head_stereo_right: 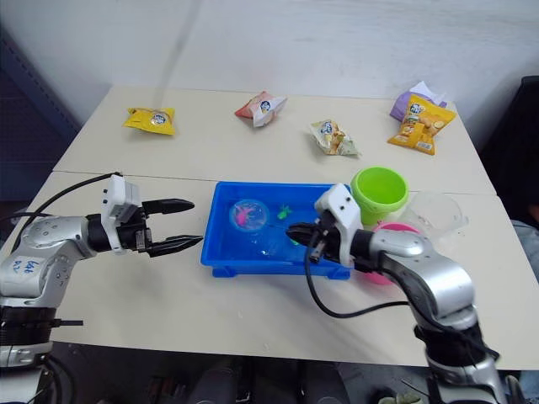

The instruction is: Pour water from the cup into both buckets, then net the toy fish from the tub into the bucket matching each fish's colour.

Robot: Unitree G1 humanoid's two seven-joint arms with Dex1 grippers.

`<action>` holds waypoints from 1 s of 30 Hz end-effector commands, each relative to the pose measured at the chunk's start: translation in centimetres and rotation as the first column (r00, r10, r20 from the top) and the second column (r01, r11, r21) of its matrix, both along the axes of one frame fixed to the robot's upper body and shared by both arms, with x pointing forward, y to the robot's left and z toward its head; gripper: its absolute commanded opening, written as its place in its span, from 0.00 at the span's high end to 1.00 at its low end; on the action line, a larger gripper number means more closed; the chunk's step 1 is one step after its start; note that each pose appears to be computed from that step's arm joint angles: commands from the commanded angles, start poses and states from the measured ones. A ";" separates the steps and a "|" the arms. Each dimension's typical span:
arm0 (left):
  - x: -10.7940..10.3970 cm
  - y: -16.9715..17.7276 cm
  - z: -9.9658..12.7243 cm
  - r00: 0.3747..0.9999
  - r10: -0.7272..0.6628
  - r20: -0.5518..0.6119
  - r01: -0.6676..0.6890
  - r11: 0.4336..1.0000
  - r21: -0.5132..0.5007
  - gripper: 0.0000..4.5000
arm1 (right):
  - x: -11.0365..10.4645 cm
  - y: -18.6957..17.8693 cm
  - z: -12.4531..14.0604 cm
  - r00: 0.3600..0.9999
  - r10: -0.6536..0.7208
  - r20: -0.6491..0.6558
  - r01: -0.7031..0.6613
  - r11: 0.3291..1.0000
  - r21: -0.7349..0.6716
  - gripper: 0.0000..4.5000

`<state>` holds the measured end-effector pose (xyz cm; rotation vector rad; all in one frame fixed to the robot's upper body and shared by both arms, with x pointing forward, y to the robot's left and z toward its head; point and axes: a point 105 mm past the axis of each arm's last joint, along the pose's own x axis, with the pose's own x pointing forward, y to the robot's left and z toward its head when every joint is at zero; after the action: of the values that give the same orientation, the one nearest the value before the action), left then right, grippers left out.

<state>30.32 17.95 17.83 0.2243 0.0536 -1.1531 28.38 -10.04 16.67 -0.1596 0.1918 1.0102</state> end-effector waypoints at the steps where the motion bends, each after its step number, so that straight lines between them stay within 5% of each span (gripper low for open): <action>1: -0.1 -1.9 1.4 0.994 -0.092 0.058 0.094 0.995 -0.025 0.01 | -1.3 -1.8 2.0 0.993 -0.021 0.117 0.022 1.000 -0.002 1.00; 11: 1.2 -6.1 1.7 0.963 -0.261 0.068 0.265 0.962 -0.060 0.01 | -6.4 -7.6 3.6 0.954 -0.232 0.188 0.234 0.972 0.011 1.00; 20: 1.5 -9.3 1.7 0.919 -0.389 0.063 0.394 0.913 -0.110 0.01 | -11.2 -13.9 3.1 0.849 -0.462 0.257 0.490 0.870 -0.054 1.00; 24: 1.7 -10.1 1.6 0.907 -0.416 0.067 0.421 0.899 -0.117 0.01 | -12.1 -17.1 1.7 0.766 -0.547 0.337 0.619 0.769 -0.160 1.00; 30: 1.7 -10.6 1.4 0.901 -0.428 0.067 0.433 0.893 -0.119 0.01 | -12.2 -18.3 0.0 0.708 -0.449 0.546 0.658 0.700 -0.277 1.00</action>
<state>32.00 7.55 18.48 0.1216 -0.0782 -1.5810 16.12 -28.59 16.22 -0.6038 0.0990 0.2539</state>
